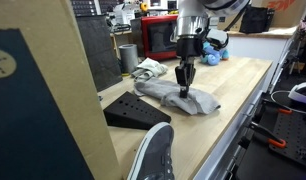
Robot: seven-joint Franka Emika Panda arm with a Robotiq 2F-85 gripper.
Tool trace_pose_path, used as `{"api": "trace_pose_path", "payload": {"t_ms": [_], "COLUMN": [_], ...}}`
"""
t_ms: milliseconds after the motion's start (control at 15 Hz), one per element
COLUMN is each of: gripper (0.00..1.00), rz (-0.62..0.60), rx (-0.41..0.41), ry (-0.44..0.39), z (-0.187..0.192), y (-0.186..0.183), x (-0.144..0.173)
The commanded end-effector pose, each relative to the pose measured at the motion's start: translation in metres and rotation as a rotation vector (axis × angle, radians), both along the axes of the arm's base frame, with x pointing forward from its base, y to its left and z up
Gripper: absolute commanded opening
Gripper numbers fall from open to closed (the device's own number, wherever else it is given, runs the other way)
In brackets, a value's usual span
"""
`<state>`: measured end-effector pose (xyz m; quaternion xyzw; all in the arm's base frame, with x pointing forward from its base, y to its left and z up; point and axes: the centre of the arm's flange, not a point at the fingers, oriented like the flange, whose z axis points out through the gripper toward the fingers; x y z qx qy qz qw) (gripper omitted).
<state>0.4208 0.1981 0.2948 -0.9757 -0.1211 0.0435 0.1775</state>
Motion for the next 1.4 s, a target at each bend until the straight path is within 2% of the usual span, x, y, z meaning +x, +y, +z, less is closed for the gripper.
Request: {"api": "trace_pose_path", "payload": {"t_ms": [0, 333, 533, 800, 1067, 1333], "gripper": [0.02, 0.02, 0.02, 0.02, 0.02, 0.02], "rz": [-0.014, -0.058, -0.08, -0.109, -0.119, -0.09], "rx": [-0.013, -0.057, -0.103, -0.137, -0.101, -0.036], "ry": [-0.033, -0.091, -0.127, -0.125, -0.101, -0.019], "z": [0.039, 0.069, 0.074, 0.075, 0.085, 0.096], "y": [-0.027, -0.072, -0.101, -0.132, -0.13, -0.105], "x": [0.005, 0.021, 0.03, 0.036, 0.03, 0.015]}}
